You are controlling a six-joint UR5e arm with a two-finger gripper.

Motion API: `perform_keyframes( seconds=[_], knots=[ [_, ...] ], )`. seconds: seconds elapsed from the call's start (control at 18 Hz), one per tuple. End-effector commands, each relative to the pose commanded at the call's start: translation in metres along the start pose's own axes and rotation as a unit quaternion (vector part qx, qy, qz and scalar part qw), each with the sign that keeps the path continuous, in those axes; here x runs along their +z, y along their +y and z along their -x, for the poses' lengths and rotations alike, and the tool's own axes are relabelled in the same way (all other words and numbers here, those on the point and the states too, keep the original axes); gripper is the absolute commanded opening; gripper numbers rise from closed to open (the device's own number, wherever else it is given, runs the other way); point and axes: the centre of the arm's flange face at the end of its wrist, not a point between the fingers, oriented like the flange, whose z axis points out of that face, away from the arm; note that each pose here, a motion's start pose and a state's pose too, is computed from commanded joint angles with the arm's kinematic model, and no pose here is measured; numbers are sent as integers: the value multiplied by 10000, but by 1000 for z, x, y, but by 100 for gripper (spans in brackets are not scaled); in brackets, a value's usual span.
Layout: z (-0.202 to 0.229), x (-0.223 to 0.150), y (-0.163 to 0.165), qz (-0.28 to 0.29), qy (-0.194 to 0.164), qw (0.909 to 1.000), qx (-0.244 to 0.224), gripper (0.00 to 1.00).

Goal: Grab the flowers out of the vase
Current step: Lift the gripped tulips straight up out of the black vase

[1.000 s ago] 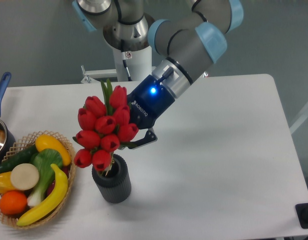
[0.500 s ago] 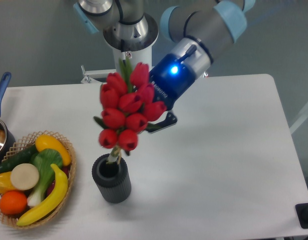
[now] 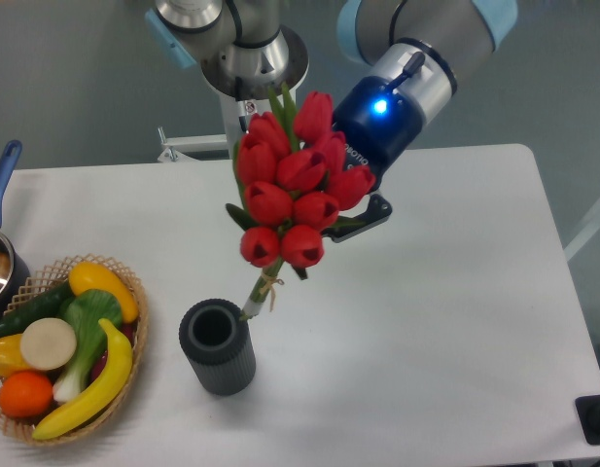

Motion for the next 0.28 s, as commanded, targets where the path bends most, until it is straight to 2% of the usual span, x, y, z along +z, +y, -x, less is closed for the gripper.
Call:
perform_keyframes(
  seconds=[0.28],
  knots=[
    [4, -6, 2, -7, -58, 10000, -29, 38]
  ],
)
